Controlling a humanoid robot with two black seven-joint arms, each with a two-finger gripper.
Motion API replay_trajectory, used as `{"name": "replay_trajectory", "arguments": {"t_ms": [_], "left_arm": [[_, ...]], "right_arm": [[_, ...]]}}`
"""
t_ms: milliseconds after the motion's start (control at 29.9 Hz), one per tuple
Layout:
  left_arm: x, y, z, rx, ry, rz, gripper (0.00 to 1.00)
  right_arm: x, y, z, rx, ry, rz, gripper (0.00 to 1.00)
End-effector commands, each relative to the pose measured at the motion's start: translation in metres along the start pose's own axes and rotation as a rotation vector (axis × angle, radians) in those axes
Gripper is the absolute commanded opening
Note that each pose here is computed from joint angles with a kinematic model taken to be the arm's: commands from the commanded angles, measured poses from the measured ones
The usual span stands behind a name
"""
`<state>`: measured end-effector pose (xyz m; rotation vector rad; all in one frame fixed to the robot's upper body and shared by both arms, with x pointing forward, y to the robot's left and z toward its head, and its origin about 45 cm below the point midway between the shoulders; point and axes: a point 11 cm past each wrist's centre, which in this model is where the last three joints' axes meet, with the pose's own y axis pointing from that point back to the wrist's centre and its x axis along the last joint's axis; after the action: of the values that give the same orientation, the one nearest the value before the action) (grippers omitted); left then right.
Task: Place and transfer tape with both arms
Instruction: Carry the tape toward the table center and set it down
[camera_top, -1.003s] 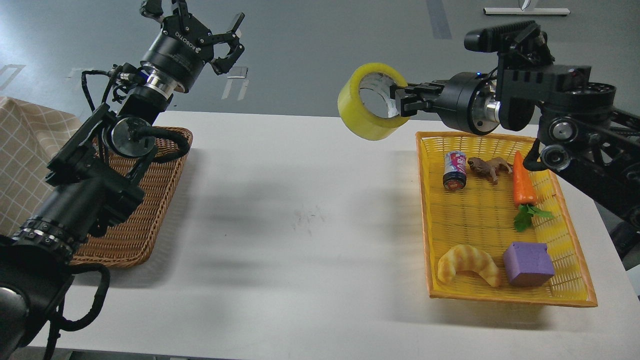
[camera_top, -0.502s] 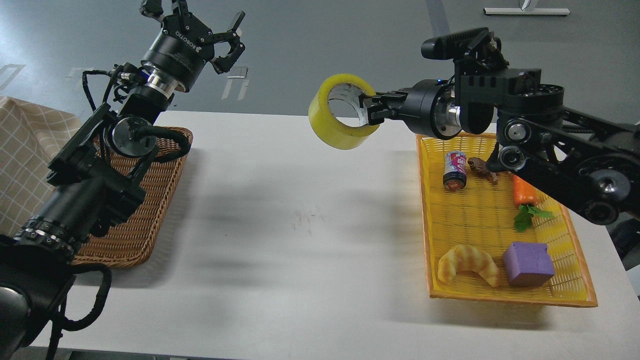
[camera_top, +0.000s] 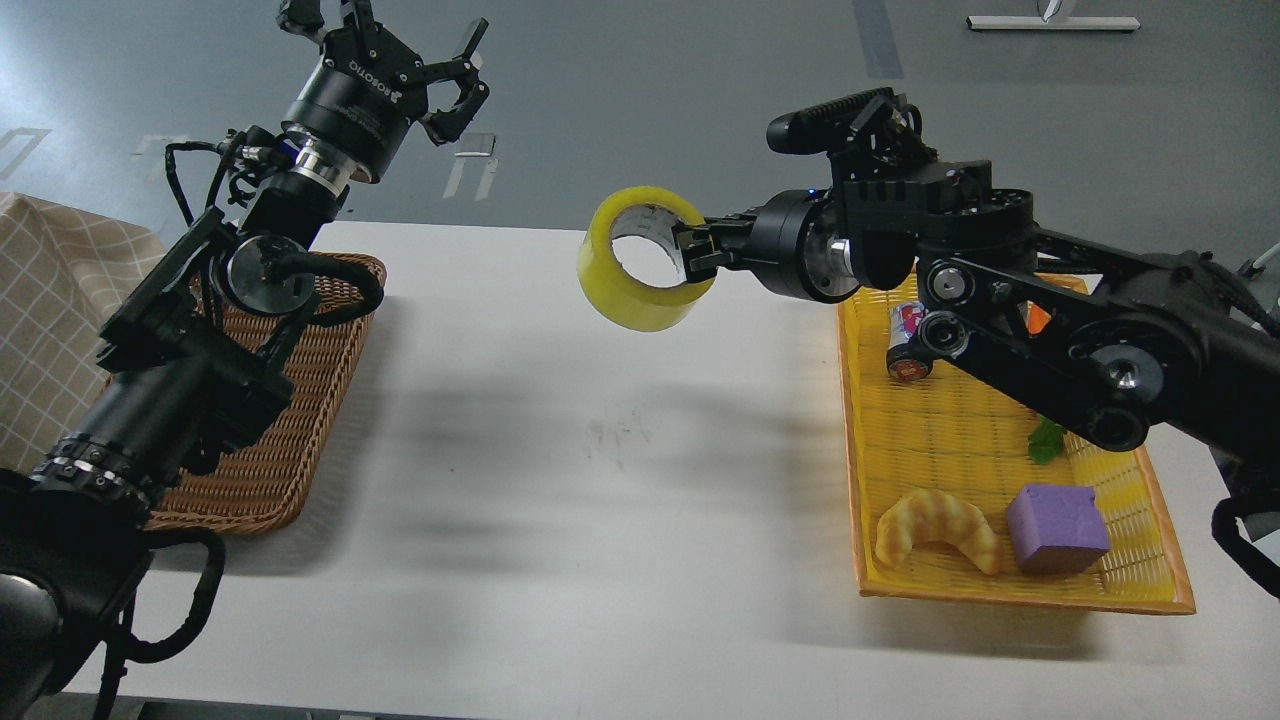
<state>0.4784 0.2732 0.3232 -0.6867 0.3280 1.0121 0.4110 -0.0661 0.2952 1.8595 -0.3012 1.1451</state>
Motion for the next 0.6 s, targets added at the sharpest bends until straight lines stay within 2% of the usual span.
{"name": "replay_trajectory", "arguments": {"t_ms": [0,569], "left_arm": [[0.0,0.0,0.0,0.0,0.0,0.0,0.98],[0.0,0.0,0.001,-0.002,0.0,-0.001,0.98]], "right_arm": [[-0.008,-0.012,-0.01,0.007,0.009,-0.03,0.0],[-0.049,-0.053,-0.027,-0.021,0.02,-0.151,0.0]]}}
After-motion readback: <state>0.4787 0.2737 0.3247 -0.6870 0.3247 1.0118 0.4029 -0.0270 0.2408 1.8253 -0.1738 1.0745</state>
